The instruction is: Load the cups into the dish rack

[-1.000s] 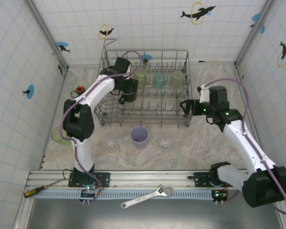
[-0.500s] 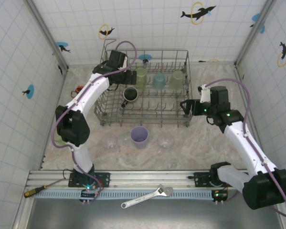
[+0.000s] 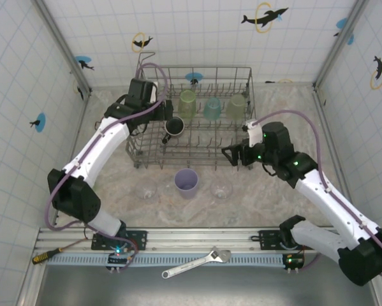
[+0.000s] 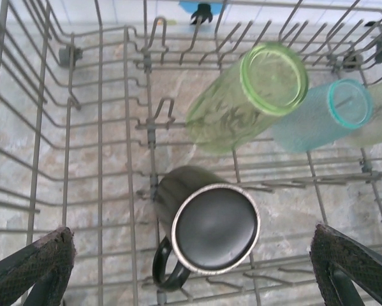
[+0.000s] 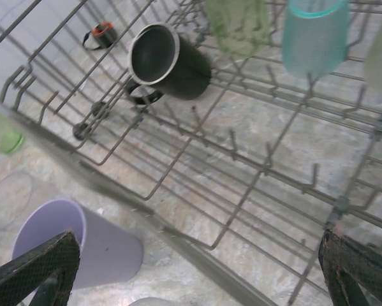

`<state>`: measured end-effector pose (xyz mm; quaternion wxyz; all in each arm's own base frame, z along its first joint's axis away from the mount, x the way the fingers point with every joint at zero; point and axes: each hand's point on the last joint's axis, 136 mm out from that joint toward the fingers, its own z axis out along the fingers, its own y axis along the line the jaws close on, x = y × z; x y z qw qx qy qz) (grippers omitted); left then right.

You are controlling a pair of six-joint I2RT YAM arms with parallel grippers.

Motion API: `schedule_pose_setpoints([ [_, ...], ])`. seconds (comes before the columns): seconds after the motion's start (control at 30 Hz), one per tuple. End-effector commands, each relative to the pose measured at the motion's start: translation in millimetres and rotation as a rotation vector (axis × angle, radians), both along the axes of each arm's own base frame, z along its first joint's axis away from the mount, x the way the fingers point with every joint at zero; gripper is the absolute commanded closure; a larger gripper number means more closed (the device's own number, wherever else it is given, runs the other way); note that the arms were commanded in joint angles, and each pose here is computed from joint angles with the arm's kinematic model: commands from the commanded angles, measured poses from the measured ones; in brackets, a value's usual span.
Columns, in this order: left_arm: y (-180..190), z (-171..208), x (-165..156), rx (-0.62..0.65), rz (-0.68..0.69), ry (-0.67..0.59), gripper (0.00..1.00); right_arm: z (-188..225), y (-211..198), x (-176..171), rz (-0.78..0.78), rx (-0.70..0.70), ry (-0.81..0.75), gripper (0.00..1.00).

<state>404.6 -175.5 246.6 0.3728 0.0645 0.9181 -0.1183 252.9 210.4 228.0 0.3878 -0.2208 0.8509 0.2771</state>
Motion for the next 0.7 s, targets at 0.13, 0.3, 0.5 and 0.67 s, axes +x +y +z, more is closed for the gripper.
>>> schedule_pose_setpoints([
  [0.13,7.6,2.0,-8.3,-0.043,0.053,-0.012,0.03,23.8,41.9,-34.3,0.145,-0.032,-0.151,0.00],
  [0.3,8.6,-1.4,-12.8,-0.062,0.063,-0.002,0.03,14.1,73.4,-64.3,0.263,-0.089,-0.177,0.00],
  [0.5,4.9,-2.1,-13.6,-0.073,0.048,0.006,0.03,-7.3,102.6,-90.6,0.383,-0.195,-0.180,0.00],
  [0.67,5.4,-2.4,-12.7,-0.066,0.050,0.009,0.03,-22.5,119.6,-100.2,0.454,-0.255,-0.177,0.01],
])
